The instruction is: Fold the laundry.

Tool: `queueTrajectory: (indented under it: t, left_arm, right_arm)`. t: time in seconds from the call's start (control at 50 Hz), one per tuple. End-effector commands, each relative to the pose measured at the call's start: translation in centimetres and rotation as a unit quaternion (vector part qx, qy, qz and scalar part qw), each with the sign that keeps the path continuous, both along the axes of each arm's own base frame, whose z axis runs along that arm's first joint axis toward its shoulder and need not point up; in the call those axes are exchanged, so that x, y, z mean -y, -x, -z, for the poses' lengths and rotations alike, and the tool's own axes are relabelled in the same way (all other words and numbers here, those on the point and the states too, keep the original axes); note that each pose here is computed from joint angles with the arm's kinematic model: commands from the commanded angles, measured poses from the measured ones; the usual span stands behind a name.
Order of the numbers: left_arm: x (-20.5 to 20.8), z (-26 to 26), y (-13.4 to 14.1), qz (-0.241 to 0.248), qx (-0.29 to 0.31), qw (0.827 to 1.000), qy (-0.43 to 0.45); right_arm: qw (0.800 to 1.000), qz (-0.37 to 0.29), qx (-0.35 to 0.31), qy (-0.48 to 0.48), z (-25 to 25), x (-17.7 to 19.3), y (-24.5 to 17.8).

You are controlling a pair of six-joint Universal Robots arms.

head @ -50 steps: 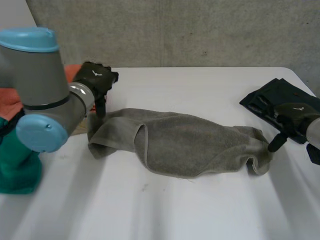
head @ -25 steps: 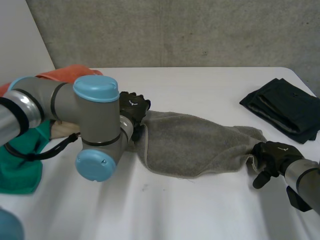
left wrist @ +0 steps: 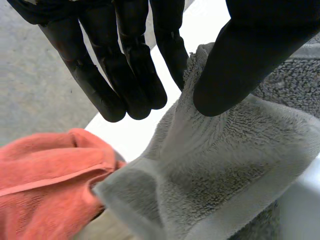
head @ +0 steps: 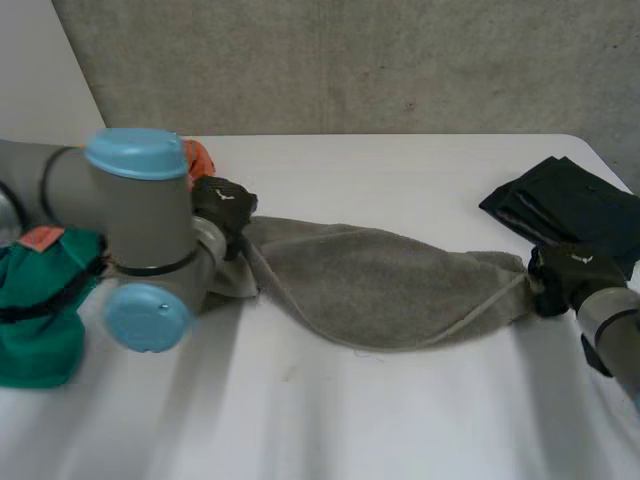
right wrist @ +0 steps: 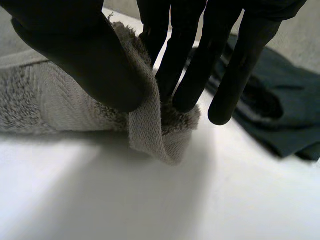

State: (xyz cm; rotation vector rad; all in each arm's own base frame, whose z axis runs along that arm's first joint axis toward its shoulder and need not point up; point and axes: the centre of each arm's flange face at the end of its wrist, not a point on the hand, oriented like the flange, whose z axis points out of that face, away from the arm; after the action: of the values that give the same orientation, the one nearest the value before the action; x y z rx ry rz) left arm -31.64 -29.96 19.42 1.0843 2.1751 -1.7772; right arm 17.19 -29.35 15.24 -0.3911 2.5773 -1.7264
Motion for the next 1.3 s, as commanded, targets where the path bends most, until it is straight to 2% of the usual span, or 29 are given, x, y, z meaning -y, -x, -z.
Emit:
queueTrajectory:
  t: [0.02,0.12,0.16,0.24,0.32,0.34,0.38,0.4,0.42,0.44,0.46,0.48,0.52,0.56,0.62,0.64,0.68,0.7,0.74,0.76,0.82,0.84,0.9,0.98,1.14,1.3]
  left_arm:
    - [-1.6,-1.8,-2.4,0.028,0.013,1.0,-0.004]
    - [-1.7,-0.3,-3.6,0.057,0.064,0.996,-0.022]
    - [-1.1,0.5,-4.0,0.055,0.08,0.995,-0.023]
    - [2.3,0.7,-4.1,0.04,0.091,0.995,0.03]
    - [6.5,-4.1,-3.2,0.017,0.049,0.986,0.16]
    - [7.6,-7.5,-2.9,0.011,0.019,0.975,0.222]
    - [8.3,-11.3,-2.7,0.007,-0.017,0.958,0.285]
    - [8.6,-15.2,-2.6,0.008,-0.054,0.936,0.347]
    - [8.5,-17.3,-2.6,0.009,-0.076,0.922,0.379]
    - [8.0,-20.8,-2.8,0.012,-0.114,0.897,0.426]
    - [7.8,-22.2,-2.9,0.014,-0.132,0.886,0.445]
    - [7.5,-24.7,-3.5,0.014,-0.169,0.863,0.476]
    - [7.5,-26.2,-4.1,0.013,-0.192,0.849,0.492]
    - [7.6,-27.3,-4.8,0.011,-0.212,0.841,0.497]
    - [7.9,-27.0,-5.4,0.008,-0.213,0.85,0.481]
    - [8.2,-26.1,-5.8,0.004,-0.209,0.863,0.46]
    - [8.5,-25.0,-6.2,-0.001,-0.201,0.878,0.435]
    - [8.7,-23.3,-6.5,-0.005,-0.193,0.894,0.404]
    - [8.5,-21.8,-6.8,-0.005,-0.185,0.909,0.373]
    - [8.2,-19.8,-7.0,-0.002,-0.176,0.925,0.338]
    - [7.3,-16.8,-7.2,0.008,-0.161,0.945,0.285]
    - [6.6,-14.3,-7.2,0.018,-0.15,0.957,0.247]
    - [5.1,-9.1,-7.4,0.033,-0.127,0.977,0.17]
    - [3.3,-3.3,-7.5,0.051,-0.096,0.989,0.101]
    - [3.5,4.3,-7.7,0.047,-0.019,0.998,0.047]
    - [3.9,6.4,-7.6,0.033,0.022,0.999,0.014]
  right_arm:
    - [0.991,-0.097,-0.084,-0.029,-3.2,-0.5,0.8]
    - [0.962,-0.183,-0.18,-0.093,-3.8,-1.3,1.2]
    - [0.956,-0.196,-0.19,-0.108,-3.7,-1.2,1.2]
    - [0.963,-0.191,-0.17,-0.09,-3.5,0.9,0.2]
    - [0.982,-0.139,-0.128,0.023,-5.6,5.5,-0.7]
    - [0.984,-0.113,-0.105,0.094,-7.6,7.5,-0.9]
    - [0.978,-0.085,-0.079,0.175,-10.2,9.5,-1.0]
    - [0.964,-0.059,-0.052,0.253,-13.0,10.9,-0.9]
    - [0.955,-0.047,-0.037,0.29,-14.4,11.5,-0.8]
    - [0.93,-0.021,-0.009,0.367,-17.3,12.4,-0.5]
    - [0.922,-0.016,-0.001,0.388,-18.1,12.5,-0.5]
    - [0.899,-0.001,0.019,0.438,-20.1,12.8,-0.5]
    - [0.875,0.009,0.034,0.482,-21.8,12.9,-0.3]
    - [0.862,0.012,0.037,0.505,-22.6,12.8,-0.3]
    - [0.869,0.006,0.034,0.494,-22.4,12.7,-0.4]
    - [0.879,0.0,0.032,0.477,-21.7,12.6,-0.4]
    - [0.891,-0.007,0.029,0.453,-20.8,12.5,-0.3]
    - [0.903,-0.013,0.029,0.428,-19.9,12.3,0.0]
    - [0.915,-0.02,0.032,0.401,-18.8,12.0,0.3]
    - [0.921,-0.023,0.033,0.386,-18.1,11.8,0.4]
    - [0.946,-0.037,0.038,0.321,-15.4,10.8,0.9]
    - [0.956,-0.041,0.038,0.288,-14.0,10.0,1.3]
    - [0.969,-0.049,0.037,0.238,-11.6,9.0,1.7]
    - [0.986,-0.075,0.031,0.146,-6.5,6.7,1.9]
    - [0.995,-0.096,-0.013,0.037,0.0,4.5,2.1]
    - [0.998,-0.063,-0.022,-0.004,0.5,4.5,3.7]
